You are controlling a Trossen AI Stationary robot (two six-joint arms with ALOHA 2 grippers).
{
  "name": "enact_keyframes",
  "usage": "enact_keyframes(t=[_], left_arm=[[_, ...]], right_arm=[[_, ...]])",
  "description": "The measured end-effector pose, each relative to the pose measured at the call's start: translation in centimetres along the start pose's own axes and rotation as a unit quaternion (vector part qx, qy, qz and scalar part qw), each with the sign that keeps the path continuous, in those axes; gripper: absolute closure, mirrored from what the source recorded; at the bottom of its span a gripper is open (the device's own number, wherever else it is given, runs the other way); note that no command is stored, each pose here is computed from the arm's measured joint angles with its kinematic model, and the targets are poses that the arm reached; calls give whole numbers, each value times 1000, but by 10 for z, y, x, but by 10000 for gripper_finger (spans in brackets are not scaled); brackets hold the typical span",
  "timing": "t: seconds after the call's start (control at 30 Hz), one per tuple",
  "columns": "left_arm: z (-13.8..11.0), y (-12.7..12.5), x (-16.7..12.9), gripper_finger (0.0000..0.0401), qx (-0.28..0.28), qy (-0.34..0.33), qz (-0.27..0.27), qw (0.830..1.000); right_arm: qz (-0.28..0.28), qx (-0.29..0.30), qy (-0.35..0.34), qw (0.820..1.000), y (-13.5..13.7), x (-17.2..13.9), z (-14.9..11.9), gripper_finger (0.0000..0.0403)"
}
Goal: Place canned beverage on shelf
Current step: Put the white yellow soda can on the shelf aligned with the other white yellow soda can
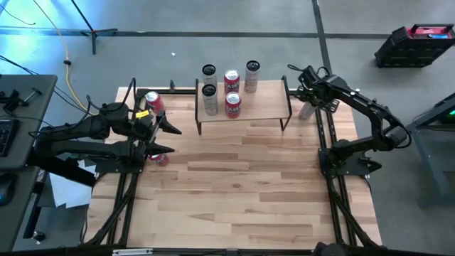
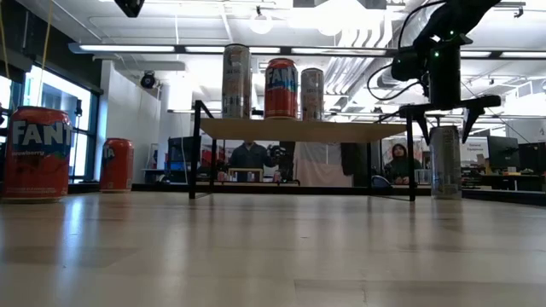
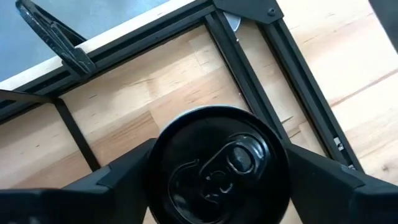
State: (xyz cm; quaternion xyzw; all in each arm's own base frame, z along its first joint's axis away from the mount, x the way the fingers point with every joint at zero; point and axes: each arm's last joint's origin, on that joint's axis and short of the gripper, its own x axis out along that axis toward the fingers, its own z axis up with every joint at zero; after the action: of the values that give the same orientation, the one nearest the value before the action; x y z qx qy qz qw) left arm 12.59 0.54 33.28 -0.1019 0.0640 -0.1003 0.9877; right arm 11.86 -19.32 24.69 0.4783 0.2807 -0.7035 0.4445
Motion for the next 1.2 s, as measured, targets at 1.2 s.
enact_keyframes(t=[1.2], left_arm=[[11, -1, 3, 73, 18, -51, -3, 999]], right_arm=[[103, -349, -54, 930, -19, -176, 25, 156]])
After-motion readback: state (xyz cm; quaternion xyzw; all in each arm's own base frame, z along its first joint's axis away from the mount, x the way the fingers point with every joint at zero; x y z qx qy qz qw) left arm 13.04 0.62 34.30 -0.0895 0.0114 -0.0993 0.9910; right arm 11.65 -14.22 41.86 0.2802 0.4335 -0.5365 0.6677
